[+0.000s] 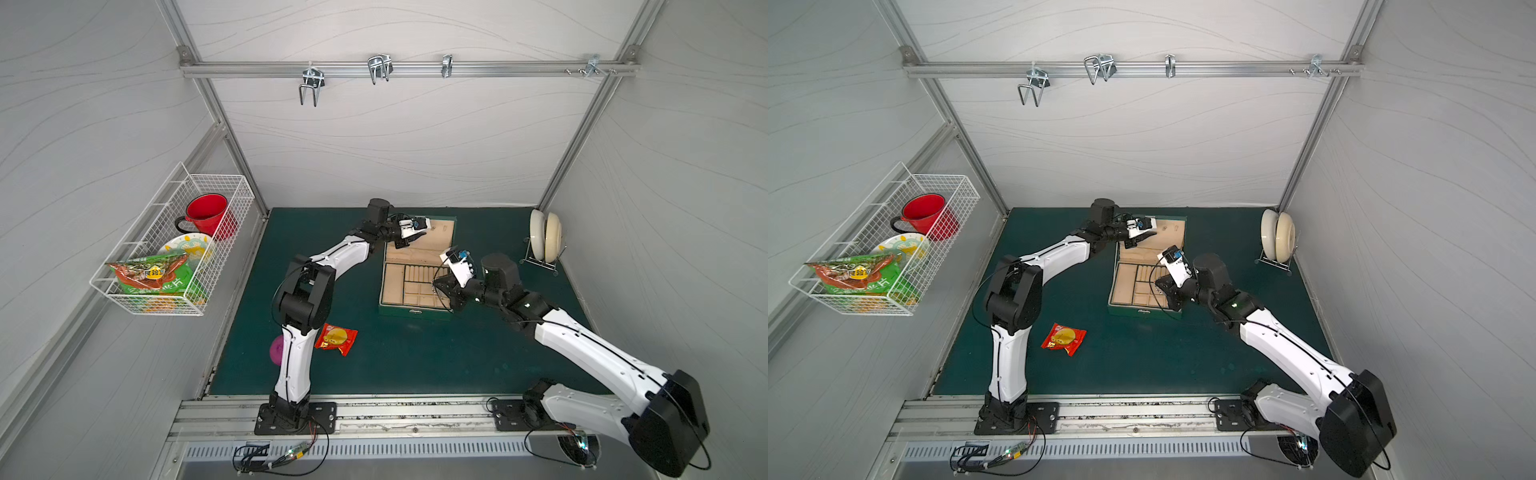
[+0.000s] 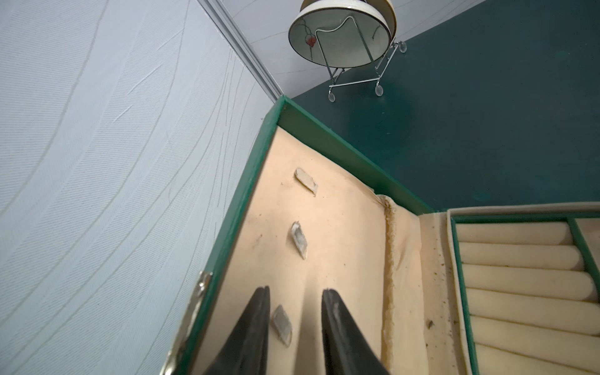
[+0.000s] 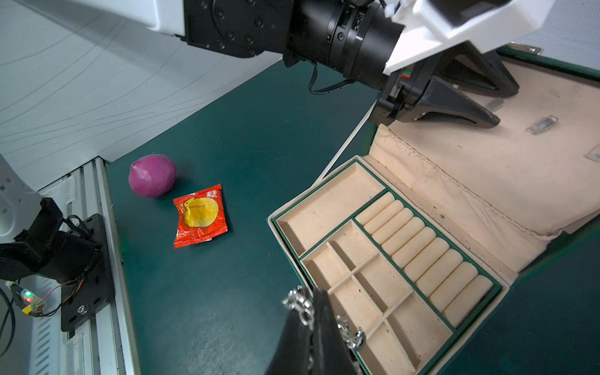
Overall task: Put jewelry chain into jewelry box
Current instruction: Open the fastener on the jewelry box.
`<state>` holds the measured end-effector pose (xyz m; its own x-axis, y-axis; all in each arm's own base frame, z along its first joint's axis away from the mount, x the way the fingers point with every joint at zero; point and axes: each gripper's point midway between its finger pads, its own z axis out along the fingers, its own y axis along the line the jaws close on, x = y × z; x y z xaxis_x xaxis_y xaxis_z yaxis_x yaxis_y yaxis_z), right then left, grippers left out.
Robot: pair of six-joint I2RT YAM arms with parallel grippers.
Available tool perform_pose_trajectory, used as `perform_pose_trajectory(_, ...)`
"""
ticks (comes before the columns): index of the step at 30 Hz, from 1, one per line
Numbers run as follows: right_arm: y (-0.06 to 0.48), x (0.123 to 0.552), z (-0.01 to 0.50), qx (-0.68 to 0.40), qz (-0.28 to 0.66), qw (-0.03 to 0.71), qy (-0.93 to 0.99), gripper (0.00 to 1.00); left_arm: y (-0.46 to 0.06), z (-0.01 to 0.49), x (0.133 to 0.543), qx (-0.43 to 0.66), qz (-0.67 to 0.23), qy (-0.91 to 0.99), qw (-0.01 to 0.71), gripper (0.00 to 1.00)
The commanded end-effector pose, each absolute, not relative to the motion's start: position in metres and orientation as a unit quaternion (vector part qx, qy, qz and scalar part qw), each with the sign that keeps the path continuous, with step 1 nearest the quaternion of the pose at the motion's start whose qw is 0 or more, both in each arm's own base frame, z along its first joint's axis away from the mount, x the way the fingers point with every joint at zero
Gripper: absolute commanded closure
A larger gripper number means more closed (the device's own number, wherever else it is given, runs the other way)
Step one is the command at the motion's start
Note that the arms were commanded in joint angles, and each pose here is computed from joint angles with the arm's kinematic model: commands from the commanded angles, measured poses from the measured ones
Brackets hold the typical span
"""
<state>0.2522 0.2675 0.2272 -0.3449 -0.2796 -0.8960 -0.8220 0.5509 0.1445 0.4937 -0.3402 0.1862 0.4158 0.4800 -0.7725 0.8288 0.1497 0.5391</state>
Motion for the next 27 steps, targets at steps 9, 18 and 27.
perform_pose_trajectory(9,0.266,0.251,0.230,-0.356,0.313,0.453,0.755,1.00,-0.343,0.175,0.488,0.680,-0.134,0.476,0.541,1.00)
perform_pose_trajectory(18,0.263,0.252,0.230,-0.350,0.311,0.457,0.756,1.00,-0.335,0.141,0.461,0.720,-0.082,0.421,0.546,1.00)
perform_pose_trajectory(27,0.261,0.255,0.233,-0.345,0.306,0.461,0.759,1.00,-0.336,0.140,0.458,0.707,-0.093,0.432,0.552,1.00)
